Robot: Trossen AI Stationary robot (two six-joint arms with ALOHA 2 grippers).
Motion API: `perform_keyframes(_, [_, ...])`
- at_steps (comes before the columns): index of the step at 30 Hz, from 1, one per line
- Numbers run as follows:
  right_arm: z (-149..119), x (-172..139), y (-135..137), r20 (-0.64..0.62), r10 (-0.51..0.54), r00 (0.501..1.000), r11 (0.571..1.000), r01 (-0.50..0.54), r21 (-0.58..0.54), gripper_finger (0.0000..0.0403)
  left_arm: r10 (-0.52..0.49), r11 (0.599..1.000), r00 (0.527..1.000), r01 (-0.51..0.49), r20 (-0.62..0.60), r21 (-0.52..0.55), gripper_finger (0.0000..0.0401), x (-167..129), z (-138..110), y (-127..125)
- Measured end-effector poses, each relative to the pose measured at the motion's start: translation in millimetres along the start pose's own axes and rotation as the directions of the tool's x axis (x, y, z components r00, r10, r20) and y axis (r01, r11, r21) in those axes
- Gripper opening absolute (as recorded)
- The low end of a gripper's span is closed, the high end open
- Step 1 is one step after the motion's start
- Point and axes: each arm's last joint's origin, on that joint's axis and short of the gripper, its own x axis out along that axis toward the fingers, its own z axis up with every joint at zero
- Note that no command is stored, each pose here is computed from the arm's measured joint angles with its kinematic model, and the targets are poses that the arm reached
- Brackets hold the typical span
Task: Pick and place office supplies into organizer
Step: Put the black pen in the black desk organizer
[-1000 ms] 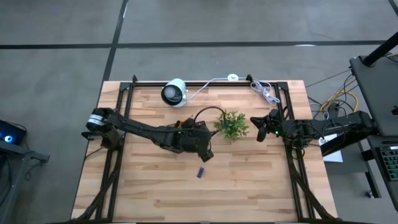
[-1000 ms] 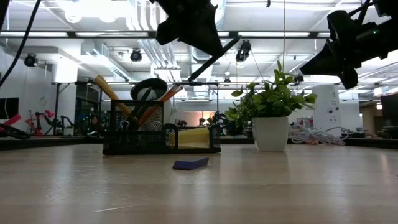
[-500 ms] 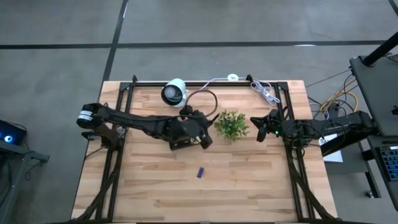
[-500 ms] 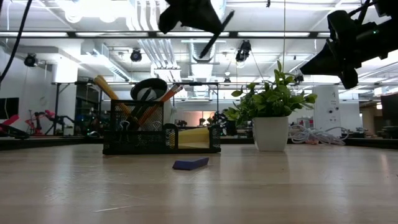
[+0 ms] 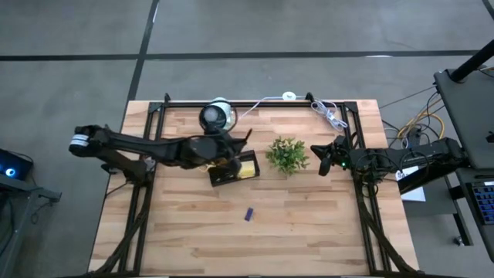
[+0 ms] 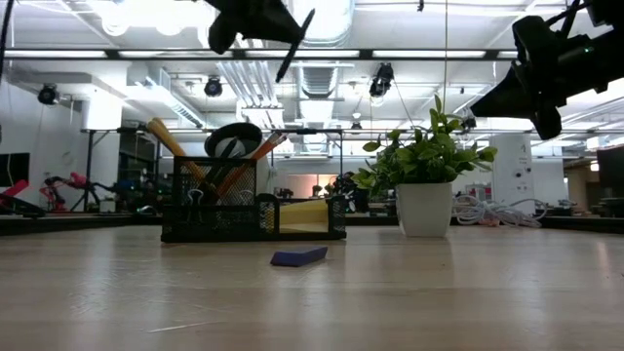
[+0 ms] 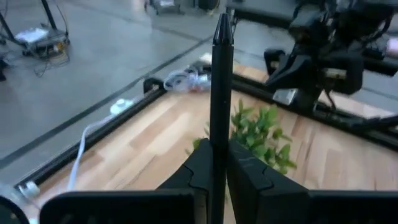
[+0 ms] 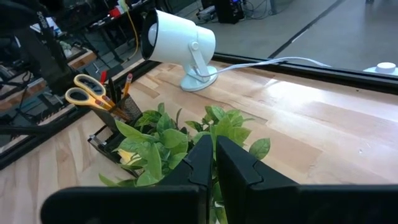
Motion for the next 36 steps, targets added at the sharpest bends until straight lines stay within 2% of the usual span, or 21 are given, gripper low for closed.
perform_keyframes(9, [0.0, 0.0, -0.2, 0.002, -0.005, 1.000, 1.000, 0.006, -0.003, 0.0013, -0.016, 1.000, 0.995, 0.015, 0.102, 0.003, 0.0013, -25.8, -12.7, 28.6])
perform_keyframes(15, [0.0, 0.0, -0.3, 0.003, -0.007, 1.000, 1.000, 0.007, -0.001, 0.0013, -0.019, 0.999, 0.995, 0.016, 0.098, 0.033, 0.0013, -36.5, -30.2, 44.0])
perform_keyframes(29, [-0.5, 0.2, -0.6, 0.000, -0.013, 1.000, 1.000, 0.013, 0.005, 0.0013, -0.059, 0.997, 0.986, 0.049, 0.158, 0.064, 0.0013, -36.9, -56.4, 54.6])
perform_keyframes(36, [-0.8, 0.2, -0.8, -0.002, -0.015, 1.000, 0.999, 0.015, 0.046, 0.0013, -0.066, 0.995, 0.989, 0.056, 0.132, 0.081, 0.0013, -31.3, -72.3, 57.4])
